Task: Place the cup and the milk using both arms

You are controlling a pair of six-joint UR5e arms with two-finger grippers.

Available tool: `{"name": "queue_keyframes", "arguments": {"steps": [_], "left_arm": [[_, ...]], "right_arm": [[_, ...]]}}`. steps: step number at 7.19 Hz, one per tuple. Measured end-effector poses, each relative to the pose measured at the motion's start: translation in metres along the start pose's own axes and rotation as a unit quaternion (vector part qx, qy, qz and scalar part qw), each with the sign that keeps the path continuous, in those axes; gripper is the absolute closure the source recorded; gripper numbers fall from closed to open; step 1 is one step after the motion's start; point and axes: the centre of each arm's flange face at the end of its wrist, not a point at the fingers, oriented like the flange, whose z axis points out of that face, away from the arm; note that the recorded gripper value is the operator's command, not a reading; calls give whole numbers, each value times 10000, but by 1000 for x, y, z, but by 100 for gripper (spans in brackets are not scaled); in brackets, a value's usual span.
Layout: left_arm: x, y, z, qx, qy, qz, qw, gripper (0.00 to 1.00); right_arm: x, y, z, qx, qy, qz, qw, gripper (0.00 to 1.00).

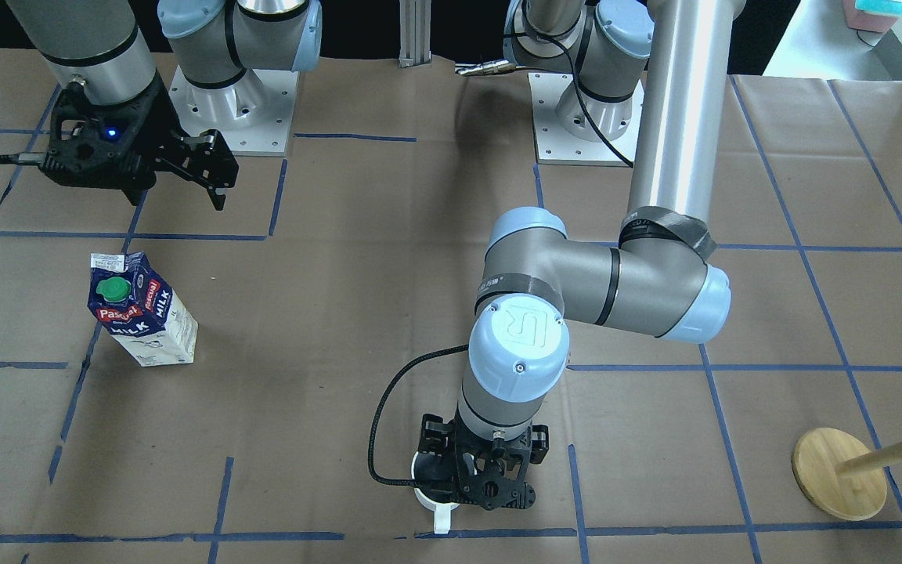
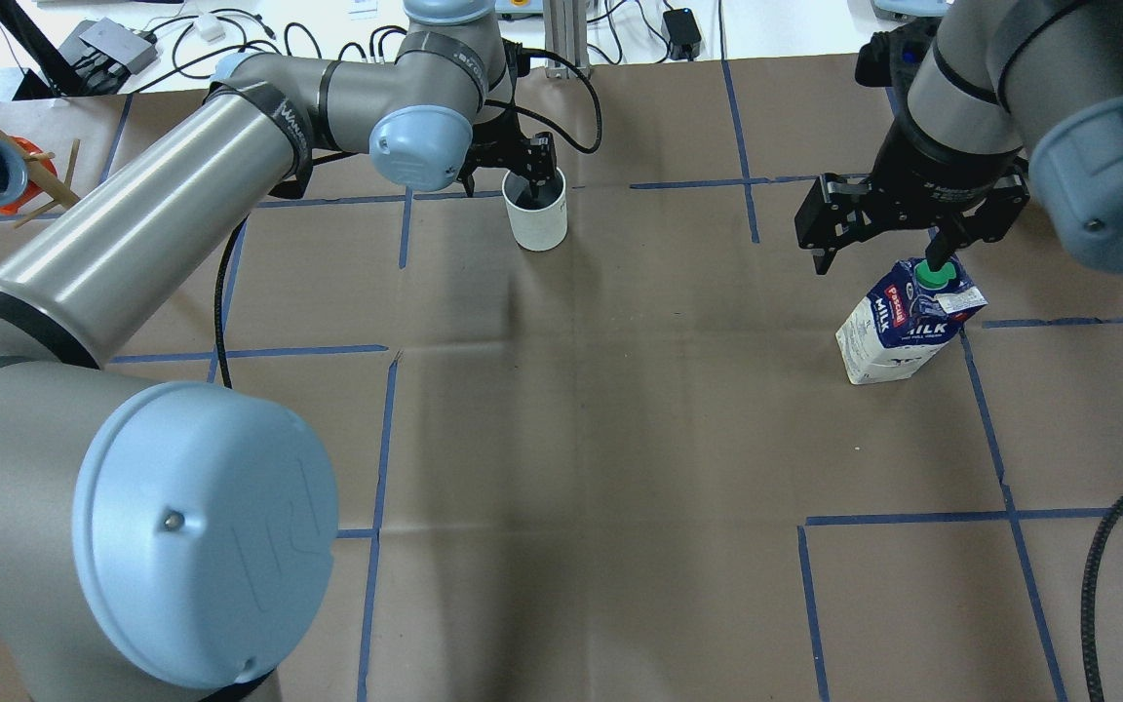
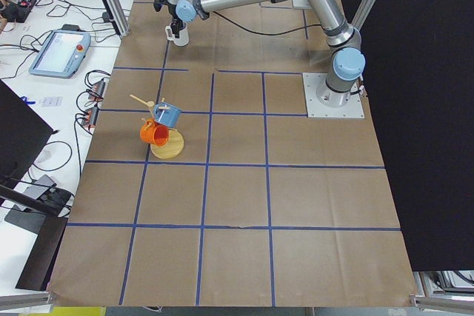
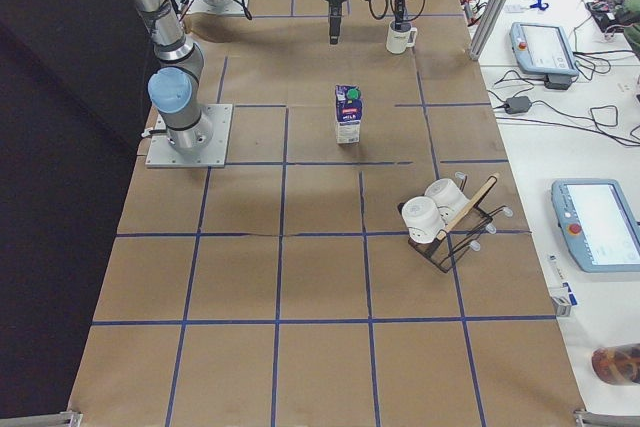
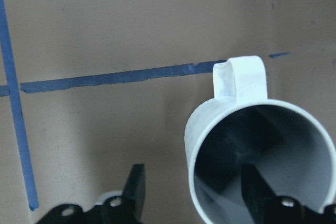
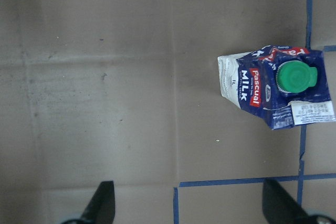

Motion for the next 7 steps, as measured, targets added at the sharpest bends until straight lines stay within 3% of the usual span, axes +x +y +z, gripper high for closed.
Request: {"name": "queue_keyframes", "arguments": {"steps": [3,5,7], "left_arm": [[-10,54,-130,-371,-13,-91,9993,0],[-19,110,-214,-623,-41,-185,9979,0],[-24,155,-269,-711,-90,-371,9967,0]], "right_arm": [[117,-15,-5,233,9,20,9997,0],[130,-17,-5,286,8,-80,9996,0],[116,-25,13,211,-58,-196,9996,0]]}}
